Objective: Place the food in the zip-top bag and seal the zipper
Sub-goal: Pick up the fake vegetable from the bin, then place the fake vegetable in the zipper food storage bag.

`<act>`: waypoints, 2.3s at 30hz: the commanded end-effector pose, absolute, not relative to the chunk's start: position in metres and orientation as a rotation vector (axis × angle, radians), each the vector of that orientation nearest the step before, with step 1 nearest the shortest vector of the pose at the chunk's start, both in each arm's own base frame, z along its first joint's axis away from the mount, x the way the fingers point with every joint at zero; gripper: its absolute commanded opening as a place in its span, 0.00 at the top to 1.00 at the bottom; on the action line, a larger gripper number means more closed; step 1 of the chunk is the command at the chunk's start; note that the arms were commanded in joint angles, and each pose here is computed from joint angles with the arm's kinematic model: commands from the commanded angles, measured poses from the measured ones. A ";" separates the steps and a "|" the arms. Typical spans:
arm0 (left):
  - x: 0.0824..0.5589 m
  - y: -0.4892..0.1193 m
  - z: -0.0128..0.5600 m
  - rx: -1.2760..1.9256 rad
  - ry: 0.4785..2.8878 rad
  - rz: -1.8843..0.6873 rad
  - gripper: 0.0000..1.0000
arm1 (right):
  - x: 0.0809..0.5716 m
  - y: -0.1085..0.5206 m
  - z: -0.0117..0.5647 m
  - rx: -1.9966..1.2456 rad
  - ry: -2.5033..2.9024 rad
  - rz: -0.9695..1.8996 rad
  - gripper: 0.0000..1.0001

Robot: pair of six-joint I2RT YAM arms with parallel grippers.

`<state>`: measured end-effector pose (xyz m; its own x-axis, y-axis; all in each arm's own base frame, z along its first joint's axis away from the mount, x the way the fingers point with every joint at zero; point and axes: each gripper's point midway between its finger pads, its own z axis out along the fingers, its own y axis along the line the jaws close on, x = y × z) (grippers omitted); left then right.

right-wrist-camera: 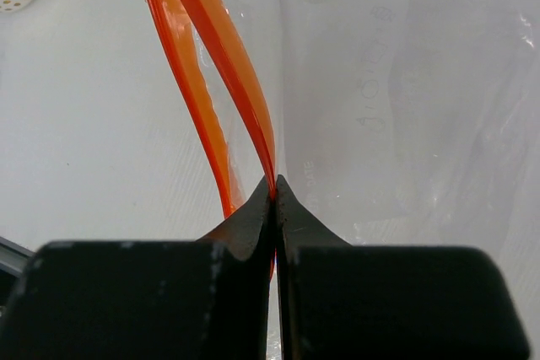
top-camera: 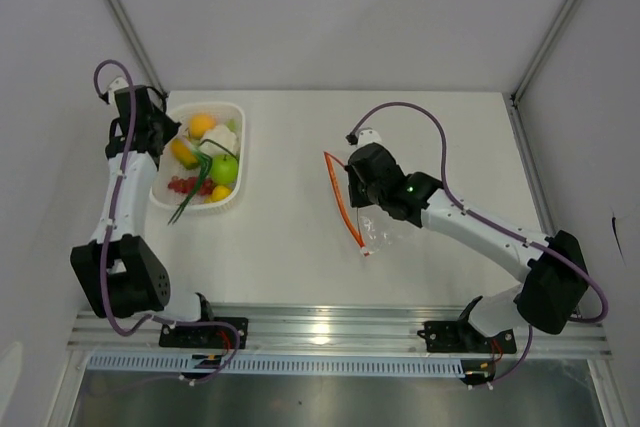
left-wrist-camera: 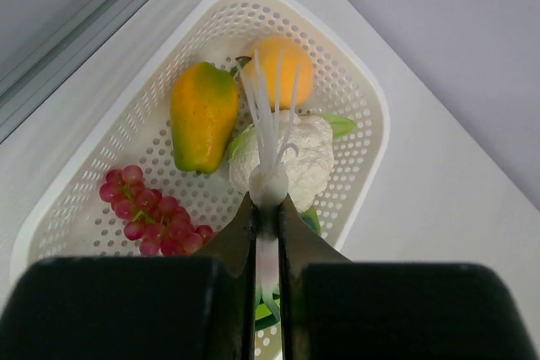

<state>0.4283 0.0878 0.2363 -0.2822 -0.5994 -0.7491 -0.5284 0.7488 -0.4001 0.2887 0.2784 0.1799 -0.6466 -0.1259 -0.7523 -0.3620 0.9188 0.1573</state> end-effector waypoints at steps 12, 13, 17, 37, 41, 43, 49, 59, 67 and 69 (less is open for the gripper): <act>0.392 0.029 0.312 -0.725 1.821 -0.396 0.99 | 0.287 0.264 0.203 -0.293 2.213 0.323 1.00; 0.388 0.020 0.312 -0.698 1.827 -0.435 1.00 | 0.288 0.264 0.203 -0.296 2.212 0.322 1.00; 0.364 -0.014 0.307 -0.612 1.875 -0.554 1.00 | 0.291 0.263 0.202 -0.308 2.214 0.300 1.00; 0.260 -0.136 0.306 -0.219 2.084 -0.865 1.00 | 0.298 0.266 0.207 -0.339 2.186 0.217 1.00; 0.255 -0.165 0.292 -0.186 2.162 -0.940 1.00 | 0.291 0.277 0.201 -0.370 2.182 0.205 1.00; 0.260 -0.171 0.282 -0.183 2.209 -0.903 0.99 | 0.284 0.286 0.198 -0.401 2.179 0.203 1.00; 0.266 -0.191 0.283 -0.199 2.242 -0.921 0.99 | 0.272 0.300 0.191 -0.427 2.180 0.203 1.00; 0.275 -0.226 0.266 -0.301 2.349 -0.933 0.99 | 0.260 0.319 0.192 -0.436 2.174 0.247 1.00; 0.287 -0.225 0.237 -0.530 2.389 -0.778 0.99 | 0.256 0.332 0.199 -0.389 2.166 0.295 1.00; 0.288 -0.227 0.237 -0.555 2.398 -0.769 0.99 | 0.253 0.336 0.199 -0.392 2.167 0.297 1.00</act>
